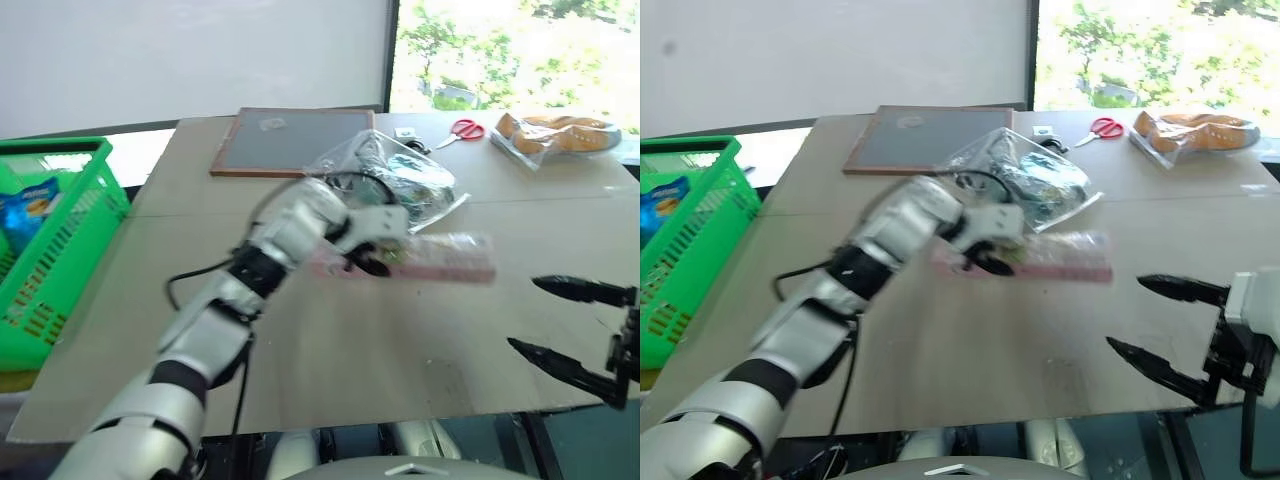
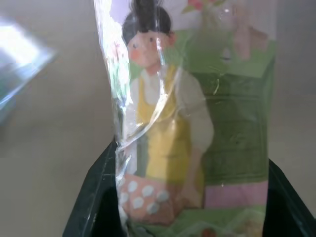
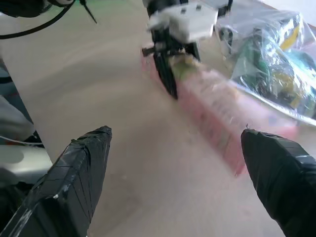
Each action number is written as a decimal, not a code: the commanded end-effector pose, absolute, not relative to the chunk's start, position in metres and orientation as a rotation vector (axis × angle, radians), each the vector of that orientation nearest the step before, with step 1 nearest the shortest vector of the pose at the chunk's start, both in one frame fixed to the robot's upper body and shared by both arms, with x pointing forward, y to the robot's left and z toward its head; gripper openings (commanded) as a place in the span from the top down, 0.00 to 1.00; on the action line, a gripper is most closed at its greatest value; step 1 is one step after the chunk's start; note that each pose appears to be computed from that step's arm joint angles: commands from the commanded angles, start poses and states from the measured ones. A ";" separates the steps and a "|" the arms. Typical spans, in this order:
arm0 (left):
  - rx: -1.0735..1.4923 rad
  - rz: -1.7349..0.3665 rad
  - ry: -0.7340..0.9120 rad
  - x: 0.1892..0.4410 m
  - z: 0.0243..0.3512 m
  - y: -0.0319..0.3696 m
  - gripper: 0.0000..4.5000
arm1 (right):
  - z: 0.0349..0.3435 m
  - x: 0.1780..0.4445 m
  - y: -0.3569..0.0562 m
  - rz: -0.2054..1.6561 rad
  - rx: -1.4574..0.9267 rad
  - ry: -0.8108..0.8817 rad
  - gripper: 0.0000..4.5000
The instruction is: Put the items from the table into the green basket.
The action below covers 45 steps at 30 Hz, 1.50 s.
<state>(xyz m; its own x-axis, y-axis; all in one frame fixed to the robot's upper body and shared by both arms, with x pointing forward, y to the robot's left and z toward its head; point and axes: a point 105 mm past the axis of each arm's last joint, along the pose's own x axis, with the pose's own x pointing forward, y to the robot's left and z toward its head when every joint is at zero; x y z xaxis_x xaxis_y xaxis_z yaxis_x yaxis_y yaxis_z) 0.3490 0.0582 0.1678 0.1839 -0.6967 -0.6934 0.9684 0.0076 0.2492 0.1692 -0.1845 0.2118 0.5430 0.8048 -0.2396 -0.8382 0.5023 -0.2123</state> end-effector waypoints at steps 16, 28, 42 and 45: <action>0.611 0.184 0.260 0.370 0.319 0.396 0.52 | 0.234 0.225 -0.128 1.381 -0.284 -0.131 0.00; 0.661 0.352 0.339 0.345 0.234 0.468 0.20 | 0.245 0.232 -0.101 1.437 -0.257 -0.246 0.00; 0.146 -0.373 -0.375 0.343 0.321 0.263 0.02 | 0.230 0.266 -0.117 1.134 -0.252 -0.140 0.00; 0.196 -0.669 -0.115 0.311 0.258 0.197 0.02 | 0.204 0.269 -0.134 1.039 -0.205 0.014 0.00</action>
